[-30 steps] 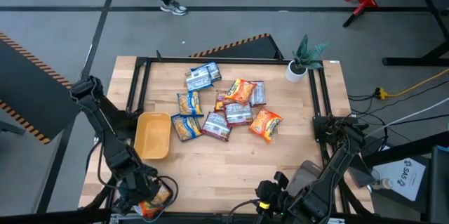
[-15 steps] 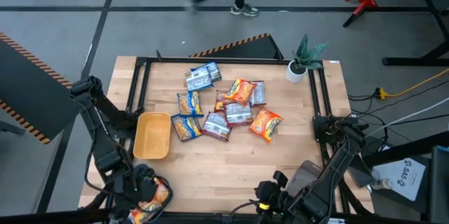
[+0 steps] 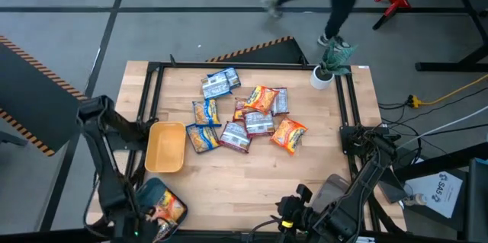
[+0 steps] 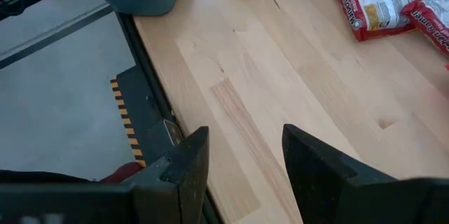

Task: Sort Maruchan noodles
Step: Put the orange noodle pack into the blue bin

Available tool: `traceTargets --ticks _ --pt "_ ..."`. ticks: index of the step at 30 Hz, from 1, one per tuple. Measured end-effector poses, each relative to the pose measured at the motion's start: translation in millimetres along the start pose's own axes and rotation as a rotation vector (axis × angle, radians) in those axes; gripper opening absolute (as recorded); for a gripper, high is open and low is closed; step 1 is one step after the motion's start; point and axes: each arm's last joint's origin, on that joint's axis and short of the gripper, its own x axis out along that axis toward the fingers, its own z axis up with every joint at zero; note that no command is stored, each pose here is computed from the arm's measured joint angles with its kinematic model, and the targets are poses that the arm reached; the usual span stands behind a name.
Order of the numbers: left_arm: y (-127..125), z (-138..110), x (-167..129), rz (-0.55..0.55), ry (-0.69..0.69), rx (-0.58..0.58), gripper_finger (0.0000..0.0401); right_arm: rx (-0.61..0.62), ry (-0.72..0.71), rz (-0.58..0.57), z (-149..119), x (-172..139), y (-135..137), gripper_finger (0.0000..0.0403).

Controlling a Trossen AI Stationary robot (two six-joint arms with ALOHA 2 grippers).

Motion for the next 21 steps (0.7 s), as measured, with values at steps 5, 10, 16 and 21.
traceTargets --ticks 5,10,16,21 --pt "14 3 29 0.099 0.080 0.012 0.0002 -0.002 0.001 -0.001 0 0 0 0.0166" --pt "24 1 33 0.234 0.063 0.048 0.0001 -0.005 0.002 -0.002 0 0 0 0.0166" --pt "42 7 33 0.269 0.085 0.030 0.0001 -0.003 0.002 -0.001 1 0 0 0.0166" --pt "31 17 8 0.200 0.016 -0.077 0.0001 0.001 0.008 0.001 0 0 0 0.0166"
